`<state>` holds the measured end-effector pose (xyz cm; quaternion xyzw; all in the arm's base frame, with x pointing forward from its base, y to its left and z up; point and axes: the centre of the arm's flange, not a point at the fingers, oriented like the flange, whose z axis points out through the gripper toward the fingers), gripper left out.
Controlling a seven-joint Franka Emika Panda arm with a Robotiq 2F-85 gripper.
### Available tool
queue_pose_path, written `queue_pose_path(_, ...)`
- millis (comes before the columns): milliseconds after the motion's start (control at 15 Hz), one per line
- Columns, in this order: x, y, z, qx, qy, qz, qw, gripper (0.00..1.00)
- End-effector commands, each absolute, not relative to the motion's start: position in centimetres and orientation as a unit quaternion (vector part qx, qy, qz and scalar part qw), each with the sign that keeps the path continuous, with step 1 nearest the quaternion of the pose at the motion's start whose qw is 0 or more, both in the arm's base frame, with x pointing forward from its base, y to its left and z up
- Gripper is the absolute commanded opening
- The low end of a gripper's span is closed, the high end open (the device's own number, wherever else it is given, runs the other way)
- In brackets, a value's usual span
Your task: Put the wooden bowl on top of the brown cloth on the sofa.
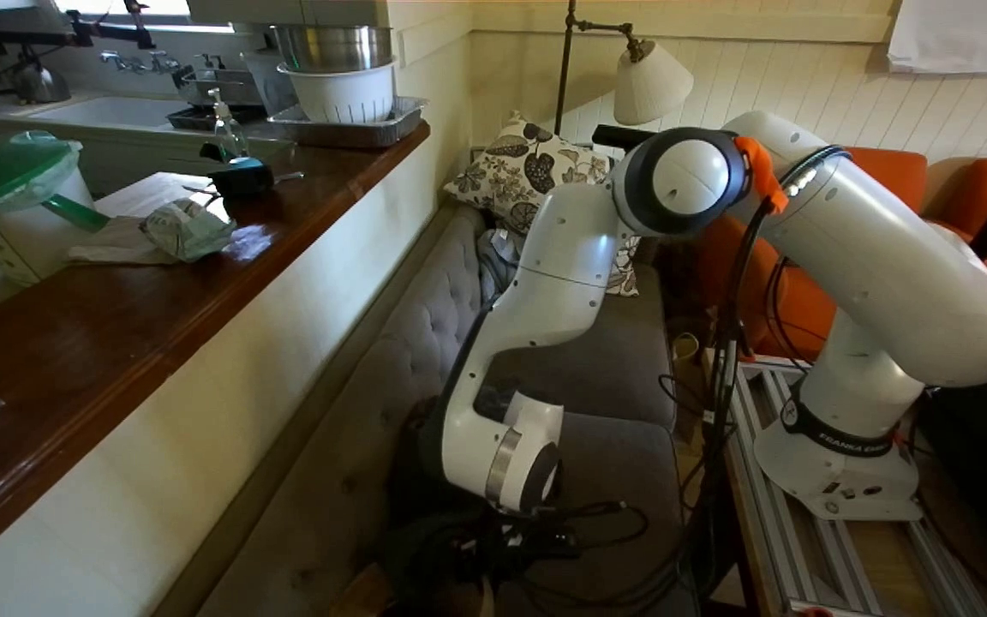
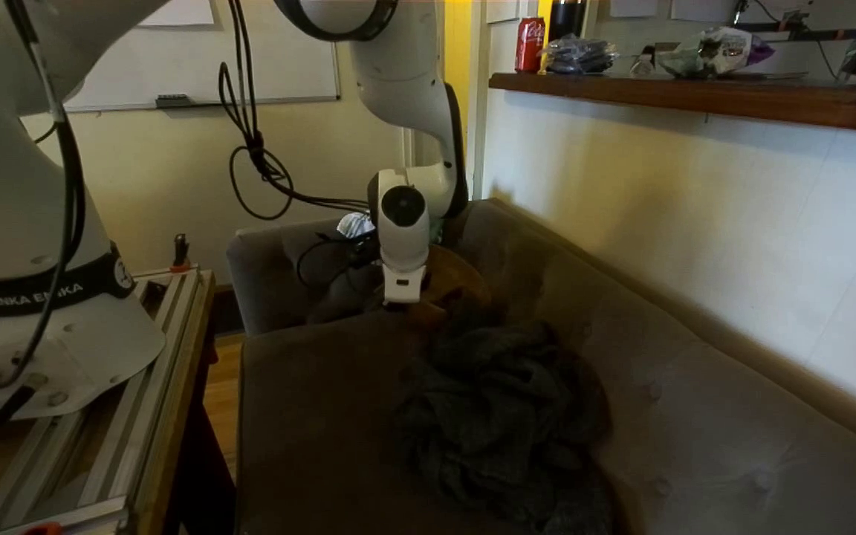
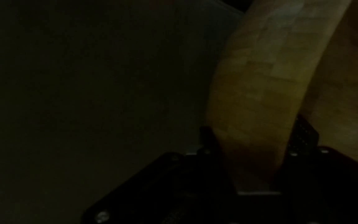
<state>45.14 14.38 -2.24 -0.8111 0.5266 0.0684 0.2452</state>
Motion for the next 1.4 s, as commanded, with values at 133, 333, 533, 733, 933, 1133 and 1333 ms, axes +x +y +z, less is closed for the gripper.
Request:
queue_pose_path(133,41.2,11.5,3.5,-0.783,0.528,0.017,0.328,0.04)
queue_pose_path(333,40.1,10.8,4.5,-0.780,0.530,-0.001,0.333,0.04)
queue_pose_path(533,37.3,11.0,6.7,-0.783,0.520,-0.025,0.341,0.04)
queue_pose_path(733,34.3,11.4,9.7,-0.774,0.524,-0.058,0.350,0.04)
queue_pose_path(933,33.9,10.7,12.1,-0.773,0.527,-0.055,0.348,0.04)
queue_pose_path(1133,35.4,9.4,8.6,-0.779,0.540,-0.031,0.316,0.18)
queue_pose_path(1333,35.4,11.2,9.0,-0.778,0.542,-0.033,0.316,0.04)
